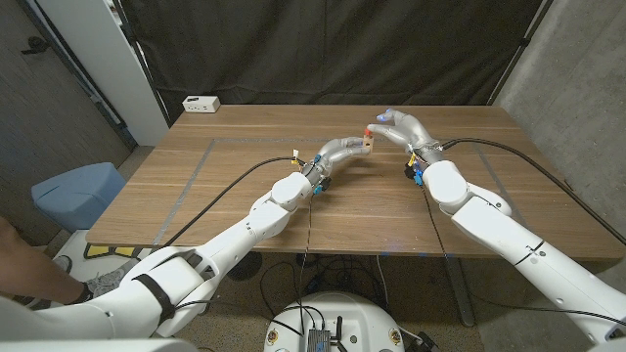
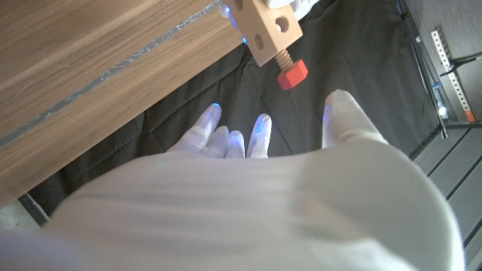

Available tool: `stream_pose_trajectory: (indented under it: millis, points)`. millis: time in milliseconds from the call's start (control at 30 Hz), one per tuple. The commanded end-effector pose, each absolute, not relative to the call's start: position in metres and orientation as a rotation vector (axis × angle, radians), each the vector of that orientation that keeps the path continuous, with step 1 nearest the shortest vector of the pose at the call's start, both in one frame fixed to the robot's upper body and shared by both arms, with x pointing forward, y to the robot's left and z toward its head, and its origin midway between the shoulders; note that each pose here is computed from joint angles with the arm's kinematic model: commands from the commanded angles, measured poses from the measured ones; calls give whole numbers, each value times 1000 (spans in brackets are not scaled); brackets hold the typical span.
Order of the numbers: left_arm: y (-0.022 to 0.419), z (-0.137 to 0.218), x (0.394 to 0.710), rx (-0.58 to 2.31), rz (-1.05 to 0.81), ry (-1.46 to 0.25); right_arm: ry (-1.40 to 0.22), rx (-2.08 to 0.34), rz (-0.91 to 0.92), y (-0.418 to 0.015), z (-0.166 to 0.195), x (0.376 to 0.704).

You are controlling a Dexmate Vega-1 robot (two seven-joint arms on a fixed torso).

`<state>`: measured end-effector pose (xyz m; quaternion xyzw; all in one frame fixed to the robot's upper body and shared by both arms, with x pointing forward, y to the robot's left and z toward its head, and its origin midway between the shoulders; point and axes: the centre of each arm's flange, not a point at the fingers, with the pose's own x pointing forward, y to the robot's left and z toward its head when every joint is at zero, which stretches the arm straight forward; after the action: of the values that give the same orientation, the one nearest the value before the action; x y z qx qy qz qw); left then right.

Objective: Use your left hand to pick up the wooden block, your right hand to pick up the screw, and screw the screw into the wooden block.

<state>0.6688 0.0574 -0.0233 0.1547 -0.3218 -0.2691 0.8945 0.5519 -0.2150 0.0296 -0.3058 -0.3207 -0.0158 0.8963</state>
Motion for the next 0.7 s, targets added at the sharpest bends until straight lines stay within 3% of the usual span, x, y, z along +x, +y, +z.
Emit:
stream_pose_trajectory:
  millis: [33,700]
  points:
    - [58,-23,670,318,-554,-669,-622,-750,-5,-220,52,543]
    - [56,-25,666,325,-544,-677,-527,-960,18,-216,94,520]
